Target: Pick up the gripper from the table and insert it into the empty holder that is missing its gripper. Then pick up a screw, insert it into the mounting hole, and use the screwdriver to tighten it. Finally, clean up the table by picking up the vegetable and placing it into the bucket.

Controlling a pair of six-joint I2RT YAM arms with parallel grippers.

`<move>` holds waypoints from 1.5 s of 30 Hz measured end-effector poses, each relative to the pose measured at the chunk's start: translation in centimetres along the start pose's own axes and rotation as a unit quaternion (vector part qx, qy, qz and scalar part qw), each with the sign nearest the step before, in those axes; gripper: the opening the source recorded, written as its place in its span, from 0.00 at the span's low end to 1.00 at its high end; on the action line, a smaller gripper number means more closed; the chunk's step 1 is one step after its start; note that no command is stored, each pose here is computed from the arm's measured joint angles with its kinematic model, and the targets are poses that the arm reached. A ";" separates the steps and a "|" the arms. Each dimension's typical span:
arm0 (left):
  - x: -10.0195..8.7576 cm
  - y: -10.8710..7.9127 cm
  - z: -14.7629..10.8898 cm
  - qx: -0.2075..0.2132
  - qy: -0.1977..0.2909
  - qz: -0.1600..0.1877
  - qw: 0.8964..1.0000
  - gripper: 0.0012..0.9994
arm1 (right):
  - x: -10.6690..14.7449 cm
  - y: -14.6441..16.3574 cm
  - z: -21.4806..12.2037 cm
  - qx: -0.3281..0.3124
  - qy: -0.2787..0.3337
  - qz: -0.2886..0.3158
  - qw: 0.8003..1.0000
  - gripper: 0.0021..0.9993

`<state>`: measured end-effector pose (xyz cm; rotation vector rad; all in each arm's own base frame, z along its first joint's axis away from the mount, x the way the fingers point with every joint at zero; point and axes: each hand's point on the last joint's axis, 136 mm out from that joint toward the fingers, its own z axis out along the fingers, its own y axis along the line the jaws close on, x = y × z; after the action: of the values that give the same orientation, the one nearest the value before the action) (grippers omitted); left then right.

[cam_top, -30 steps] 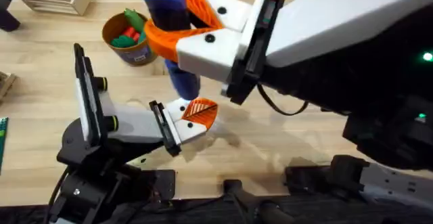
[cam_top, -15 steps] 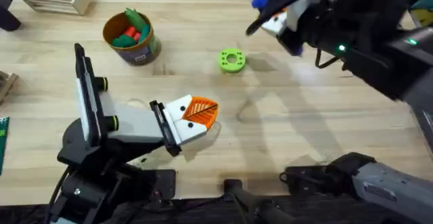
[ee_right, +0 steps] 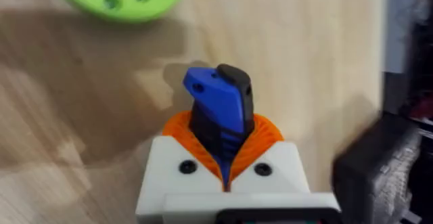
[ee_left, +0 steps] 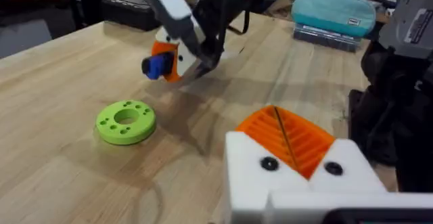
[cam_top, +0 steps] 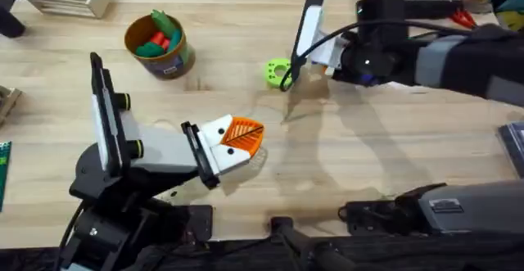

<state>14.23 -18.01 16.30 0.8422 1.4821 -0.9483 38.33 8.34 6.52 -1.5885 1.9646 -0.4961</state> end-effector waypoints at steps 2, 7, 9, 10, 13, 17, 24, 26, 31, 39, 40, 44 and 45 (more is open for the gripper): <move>0.0 0.0 0.0 0.000 0.000 0.000 1.000 0.00 | 0.5 1.0 0.8 -0.018 0.010 -0.010 1.000 0.02; 0.0 0.0 0.0 0.000 0.000 0.000 1.000 0.00 | 0.9 1.4 1.1 -0.033 0.026 -0.019 0.999 0.48; 0.0 0.0 0.0 0.000 0.000 0.000 1.000 0.00 | 0.6 1.0 0.9 -0.032 0.027 -0.023 0.999 0.77; 0.0 0.0 0.0 0.000 0.000 0.000 1.000 0.00 | 0.5 0.9 0.8 -0.030 0.028 -0.024 0.999 0.91; 0.0 0.0 0.0 0.000 0.000 0.000 1.000 0.00 | -0.2 1.3 0.3 -0.036 0.028 -0.015 0.999 0.99; 0.0 0.0 0.0 0.000 0.000 0.001 1.000 0.01 | -1.3 2.4 -0.2 -0.047 0.025 0.028 0.998 0.99; 0.0 0.1 0.0 -0.002 0.000 0.001 1.000 0.99 | -4.4 2.0 -4.3 -0.031 -0.014 0.199 0.979 0.99; -0.1 0.3 0.0 -0.010 -0.003 0.004 1.000 0.99 | -4.7 1.4 -5.2 -0.022 -0.026 0.225 0.974 0.99; -2.2 1.6 -0.2 -0.049 -0.039 0.024 0.998 0.99 | -5.2 0.1 -6.9 -0.002 -0.048 0.265 0.963 0.99; -8.8 5.9 -5.7 -0.289 0.013 -0.088 0.953 0.99 | -5.4 -0.9 -8.4 0.013 -0.067 0.289 0.955 0.99; -9.3 6.3 -6.4 -0.314 0.029 -0.100 0.944 0.99 | -5.4 -0.9 -8.4 0.013 -0.066 0.293 0.954 0.99; -9.0 8.4 -8.5 -0.401 0.132 -0.145 0.895 0.99 | -5.4 -0.9 -8.4 0.012 -0.067 0.303 0.951 0.99; -8.7 8.8 -8.7 -0.415 0.161 -0.158 0.882 0.99 | -5.4 -0.9 -8.4 0.012 -0.067 0.304 0.950 0.99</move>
<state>19.59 -6.40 24.44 0.1169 2.1190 -0.3048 34.47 12.89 14.57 -0.8928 2.1864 -0.1535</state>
